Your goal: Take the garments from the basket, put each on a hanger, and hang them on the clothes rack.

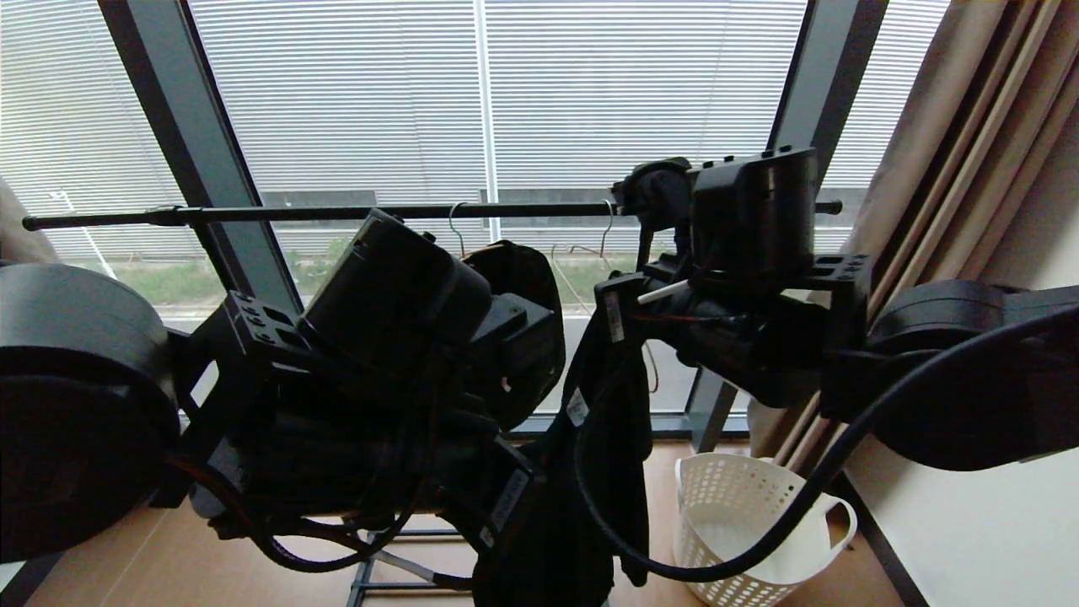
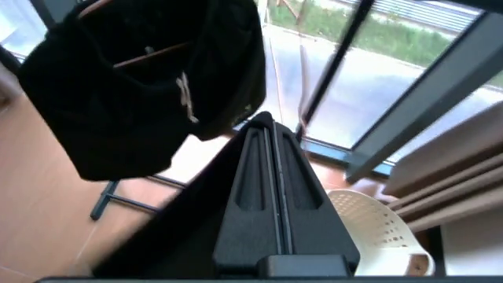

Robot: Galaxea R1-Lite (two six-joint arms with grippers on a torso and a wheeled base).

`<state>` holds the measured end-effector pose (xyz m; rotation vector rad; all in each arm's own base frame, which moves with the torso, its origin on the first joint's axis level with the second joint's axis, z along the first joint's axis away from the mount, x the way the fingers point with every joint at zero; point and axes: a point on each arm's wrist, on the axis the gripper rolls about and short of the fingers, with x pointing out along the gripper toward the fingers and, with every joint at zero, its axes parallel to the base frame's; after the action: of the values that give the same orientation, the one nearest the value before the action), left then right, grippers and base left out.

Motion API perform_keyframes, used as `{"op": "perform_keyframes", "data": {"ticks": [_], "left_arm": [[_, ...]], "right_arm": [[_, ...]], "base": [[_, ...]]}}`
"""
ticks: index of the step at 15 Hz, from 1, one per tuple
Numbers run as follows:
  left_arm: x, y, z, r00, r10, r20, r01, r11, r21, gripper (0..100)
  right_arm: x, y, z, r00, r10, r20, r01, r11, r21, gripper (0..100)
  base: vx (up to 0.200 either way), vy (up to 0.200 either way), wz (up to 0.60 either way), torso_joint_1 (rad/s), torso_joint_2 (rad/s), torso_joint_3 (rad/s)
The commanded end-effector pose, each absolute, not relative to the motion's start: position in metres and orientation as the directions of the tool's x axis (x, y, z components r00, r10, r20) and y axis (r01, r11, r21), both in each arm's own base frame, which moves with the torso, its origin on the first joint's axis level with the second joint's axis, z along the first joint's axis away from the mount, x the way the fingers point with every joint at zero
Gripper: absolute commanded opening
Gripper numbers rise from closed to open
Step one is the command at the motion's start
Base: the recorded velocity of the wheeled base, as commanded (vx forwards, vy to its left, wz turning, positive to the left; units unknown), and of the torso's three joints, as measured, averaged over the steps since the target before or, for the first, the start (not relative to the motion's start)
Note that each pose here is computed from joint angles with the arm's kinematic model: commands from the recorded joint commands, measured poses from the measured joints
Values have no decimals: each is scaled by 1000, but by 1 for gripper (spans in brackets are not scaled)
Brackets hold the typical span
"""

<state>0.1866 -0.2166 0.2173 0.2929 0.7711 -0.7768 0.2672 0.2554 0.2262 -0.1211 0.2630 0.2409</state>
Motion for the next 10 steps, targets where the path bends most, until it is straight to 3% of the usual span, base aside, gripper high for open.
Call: {"op": "perform_keyframes", "data": {"ticks": [1, 10], "left_arm": [[184, -232, 218, 431, -553, -713, 737, 672, -75, 0], [181, -235, 221, 387, -594, -706, 721, 672, -170, 0]], "right_arm": [[274, 277, 206, 923, 238, -304, -278, 956, -97, 0], [262, 283, 212, 917, 270, -294, -290, 957, -25, 0]], "base": [[0, 0, 0, 0, 0, 0], [0, 0, 0, 0, 0, 0]]}}
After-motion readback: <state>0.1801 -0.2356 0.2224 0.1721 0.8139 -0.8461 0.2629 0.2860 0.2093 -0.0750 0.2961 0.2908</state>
